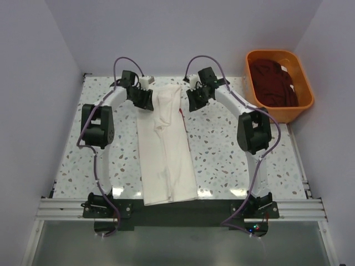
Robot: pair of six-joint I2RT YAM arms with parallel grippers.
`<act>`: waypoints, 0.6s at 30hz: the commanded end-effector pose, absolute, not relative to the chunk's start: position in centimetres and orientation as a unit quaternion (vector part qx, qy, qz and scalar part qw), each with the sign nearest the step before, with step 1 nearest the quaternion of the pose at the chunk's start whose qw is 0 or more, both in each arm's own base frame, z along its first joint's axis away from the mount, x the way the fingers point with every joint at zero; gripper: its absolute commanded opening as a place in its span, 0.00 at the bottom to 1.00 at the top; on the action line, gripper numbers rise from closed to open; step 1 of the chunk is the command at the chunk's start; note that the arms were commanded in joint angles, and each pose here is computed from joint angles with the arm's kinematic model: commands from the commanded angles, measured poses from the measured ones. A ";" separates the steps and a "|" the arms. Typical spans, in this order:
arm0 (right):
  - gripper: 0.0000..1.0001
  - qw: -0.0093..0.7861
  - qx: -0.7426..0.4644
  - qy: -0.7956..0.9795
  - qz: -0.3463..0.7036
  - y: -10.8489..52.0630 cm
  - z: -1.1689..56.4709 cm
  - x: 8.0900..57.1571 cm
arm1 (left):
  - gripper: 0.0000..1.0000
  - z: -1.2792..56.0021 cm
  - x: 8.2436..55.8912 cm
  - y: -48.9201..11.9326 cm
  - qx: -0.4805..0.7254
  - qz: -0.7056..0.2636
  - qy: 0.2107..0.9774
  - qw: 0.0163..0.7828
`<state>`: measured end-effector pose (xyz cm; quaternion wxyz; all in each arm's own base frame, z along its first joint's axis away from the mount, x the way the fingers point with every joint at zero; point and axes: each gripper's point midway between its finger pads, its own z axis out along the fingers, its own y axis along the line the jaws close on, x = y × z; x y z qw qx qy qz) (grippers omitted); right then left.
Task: Fold and stack the t-shirts
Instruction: Fold the tshirt
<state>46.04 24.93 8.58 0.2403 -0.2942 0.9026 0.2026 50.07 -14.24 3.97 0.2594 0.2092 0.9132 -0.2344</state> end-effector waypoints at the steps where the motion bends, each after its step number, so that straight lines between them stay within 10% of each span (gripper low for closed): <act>1: 0.18 0.298 -0.287 0.883 0.223 27.3 10.1 49.0 | 0.47 9.4 53.4 -15.3 0.220 -0.242 0.884 0.334; 18: 0.35 0.300 -0.232 0.887 0.262 30.4 6.0 53.3 | 0.45 6.3 51.8 -14.3 0.190 -0.228 0.912 0.283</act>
